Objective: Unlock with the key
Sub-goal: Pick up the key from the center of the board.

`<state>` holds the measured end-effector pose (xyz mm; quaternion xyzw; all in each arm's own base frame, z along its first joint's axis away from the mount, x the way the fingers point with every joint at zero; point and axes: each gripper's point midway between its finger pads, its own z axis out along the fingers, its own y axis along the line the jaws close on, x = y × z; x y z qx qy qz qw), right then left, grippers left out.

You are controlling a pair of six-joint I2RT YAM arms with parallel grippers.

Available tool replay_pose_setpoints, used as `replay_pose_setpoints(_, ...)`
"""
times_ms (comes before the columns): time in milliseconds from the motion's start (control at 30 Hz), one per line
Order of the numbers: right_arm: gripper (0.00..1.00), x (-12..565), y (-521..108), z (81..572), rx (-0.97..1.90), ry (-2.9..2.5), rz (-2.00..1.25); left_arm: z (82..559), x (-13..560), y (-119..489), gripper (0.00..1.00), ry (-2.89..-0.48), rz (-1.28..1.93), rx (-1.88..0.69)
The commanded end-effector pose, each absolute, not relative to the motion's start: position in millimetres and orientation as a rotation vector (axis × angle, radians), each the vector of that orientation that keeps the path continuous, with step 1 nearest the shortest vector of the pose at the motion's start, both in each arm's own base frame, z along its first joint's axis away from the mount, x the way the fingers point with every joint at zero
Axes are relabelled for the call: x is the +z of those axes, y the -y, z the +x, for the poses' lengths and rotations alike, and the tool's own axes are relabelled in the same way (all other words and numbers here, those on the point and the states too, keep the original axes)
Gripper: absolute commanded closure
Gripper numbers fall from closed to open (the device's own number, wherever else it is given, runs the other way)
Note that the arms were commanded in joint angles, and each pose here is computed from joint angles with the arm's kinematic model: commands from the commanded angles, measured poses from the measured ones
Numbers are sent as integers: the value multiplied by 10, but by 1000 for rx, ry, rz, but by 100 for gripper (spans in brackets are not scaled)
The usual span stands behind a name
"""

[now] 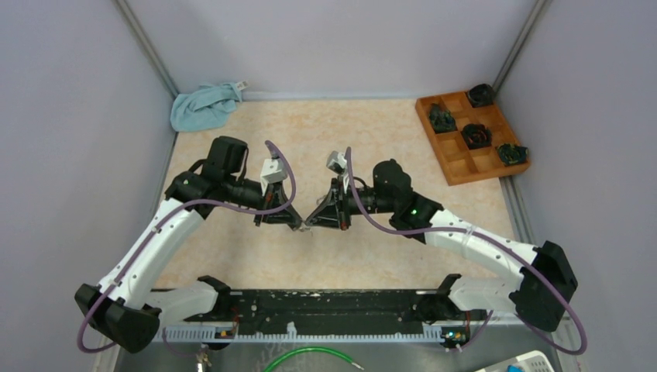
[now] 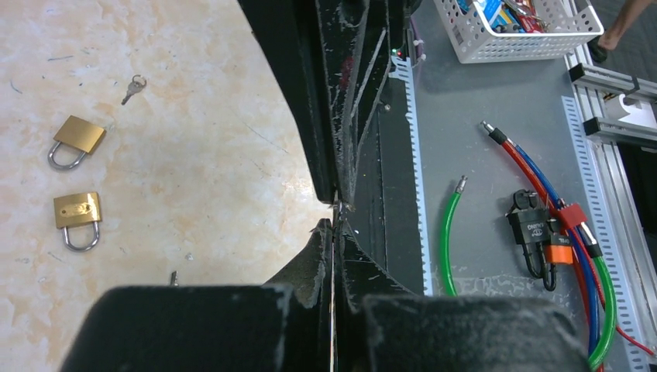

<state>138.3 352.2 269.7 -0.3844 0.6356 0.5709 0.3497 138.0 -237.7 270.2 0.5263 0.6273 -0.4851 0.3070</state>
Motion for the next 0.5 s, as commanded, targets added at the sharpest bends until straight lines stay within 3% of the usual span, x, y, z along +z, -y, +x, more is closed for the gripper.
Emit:
replay_pose_setpoints(0,100,2903,-3498,1393,1469,-1560,-992,1412,2860,2402,100,-1595,1399,-1269)
replay_pose_setpoints(400,100,3003,-3434,1416,1444,-1539,-945,1461,2855,2404,100,-1596,1394,-1241)
replay_pose_setpoints(467,100,3009,-3434,1416,1444,-1540,-942,1478,2830,2401,85,-1607,1391,-1229)
